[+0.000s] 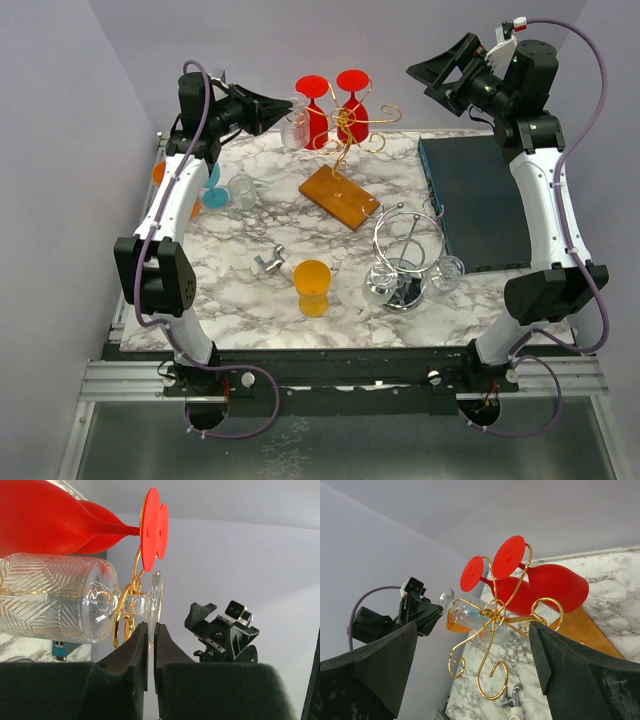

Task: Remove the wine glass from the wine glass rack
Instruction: Pick up the wine glass from the wine rack, then place the wine glass at the center of the board.

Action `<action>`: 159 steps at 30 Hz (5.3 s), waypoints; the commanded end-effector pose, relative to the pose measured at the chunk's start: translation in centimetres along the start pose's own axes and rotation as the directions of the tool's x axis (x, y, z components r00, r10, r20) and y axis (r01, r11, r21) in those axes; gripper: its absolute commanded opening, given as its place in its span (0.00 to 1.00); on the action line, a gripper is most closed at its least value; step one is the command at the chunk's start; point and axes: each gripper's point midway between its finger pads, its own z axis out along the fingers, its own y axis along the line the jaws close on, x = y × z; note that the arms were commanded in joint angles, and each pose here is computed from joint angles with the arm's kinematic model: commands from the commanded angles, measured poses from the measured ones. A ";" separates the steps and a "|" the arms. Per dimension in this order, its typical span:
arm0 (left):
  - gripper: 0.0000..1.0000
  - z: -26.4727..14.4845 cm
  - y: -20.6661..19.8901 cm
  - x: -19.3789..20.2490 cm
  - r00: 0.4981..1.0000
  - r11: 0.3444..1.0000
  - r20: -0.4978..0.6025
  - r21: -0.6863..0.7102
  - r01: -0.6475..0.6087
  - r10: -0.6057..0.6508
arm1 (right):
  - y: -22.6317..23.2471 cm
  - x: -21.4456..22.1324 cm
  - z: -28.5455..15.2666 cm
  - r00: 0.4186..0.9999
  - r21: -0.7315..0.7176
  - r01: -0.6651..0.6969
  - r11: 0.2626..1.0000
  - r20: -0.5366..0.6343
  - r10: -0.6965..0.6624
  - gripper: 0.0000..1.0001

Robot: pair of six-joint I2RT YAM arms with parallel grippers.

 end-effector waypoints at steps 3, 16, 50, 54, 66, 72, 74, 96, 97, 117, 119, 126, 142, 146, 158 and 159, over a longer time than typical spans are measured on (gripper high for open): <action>0.00 -0.2 -3.8 1.2 0.997 0.993 -0.036 0.099 -0.063 0.067 | 1.5 -1.0 -0.8 0.998 -0.014 0.040 0.999 0.039 -0.039 1.00; 0.00 0.4 -3.7 2.6 0.994 0.993 -0.076 0.100 -0.068 0.076 | 1.5 -0.9 -0.9 0.999 -0.015 0.039 0.999 0.039 -0.038 1.00; 0.00 -1.4 -3.8 6.4 0.988 0.992 -0.129 0.100 -0.076 0.088 | 2.0 -0.8 -1.3 0.999 -0.027 0.034 0.999 0.040 -0.033 1.00; 0.00 -1.8 -3.5 6.8 0.988 0.993 -0.131 0.094 -0.073 0.085 | 1.9 -0.7 -1.4 0.999 -0.028 0.031 0.999 0.039 -0.030 1.00; 0.00 -3.0 -2.1 7.8 0.990 0.995 -0.118 0.064 -0.071 0.078 | 1.9 -0.2 -1.7 0.999 -0.029 0.023 0.999 0.030 -0.022 1.00; 0.00 -4.5 -0.6 8.6 0.993 0.997 -0.088 0.026 -0.074 0.076 | 2.0 0.2 -2.0 1.000 -0.037 0.025 0.999 0.020 -0.024 1.00; 0.00 -5.2 -0.4 8.8 0.994 0.996 -0.070 0.014 -0.083 0.084 | 2.0 0.5 -1.9 1.000 -0.040 0.023 0.999 0.010 -0.023 1.00; 0.00 -11.8 -6.5 10.3 0.979 0.984 0.104 0.007 -0.175 0.174 | 9.7 4.9 -1.3 0.998 -0.177 0.047 0.983 -0.024 -0.052 1.00; 0.00 -12.0 -7.2 10.4 0.979 0.984 0.105 0.023 -0.177 0.174 | 10.0 5.1 -1.3 0.998 -0.184 0.046 0.982 -0.028 -0.052 1.00; 0.00 -11.1 -22.5 13.6 0.996 0.890 -0.039 0.452 -0.060 0.086 | 15.5 6.2 -1.9 0.993 -0.480 -0.117 0.870 -0.046 0.108 1.00; 0.00 -10.7 -22.8 13.8 0.995 0.885 -0.062 0.463 -0.040 0.077 | 15.7 6.3 -1.8 0.990 -0.502 -0.140 0.853 -0.058 0.128 1.00; 0.00 -10.5 -23.5 14.0 0.994 0.857 -0.095 0.515 -0.004 0.062 | 15.8 6.6 -1.8 0.985 -0.528 -0.173 0.831 -0.079 0.154 1.00; 0.00 -9.8 -23.9 15.7 0.980 0.818 -0.197 0.567 0.094 0.024 | 16.3 7.5 -2.1 0.976 -0.621 -0.219 0.753 -0.132 0.175 1.00; 0.00 -9.3 -23.3 16.0 0.972 0.809 -0.235 0.573 0.134 0.005 | 17.1 7.5 -3.0 0.973 -0.672 -0.230 0.703 -0.147 0.178 1.00; 0.00 -9.5 -22.7 16.7 0.960 0.780 -0.279 0.598 0.186 -0.015 | 18.5 6.8 -5.3 0.978 -0.748 -0.198 0.633 -0.107 0.180 0.74; 0.00 -9.4 -22.5 16.8 0.959 0.780 -0.283 0.597 0.190 -0.017 | 18.5 6.8 -5.4 0.978 -0.752 -0.199 0.629 -0.107 0.181 0.70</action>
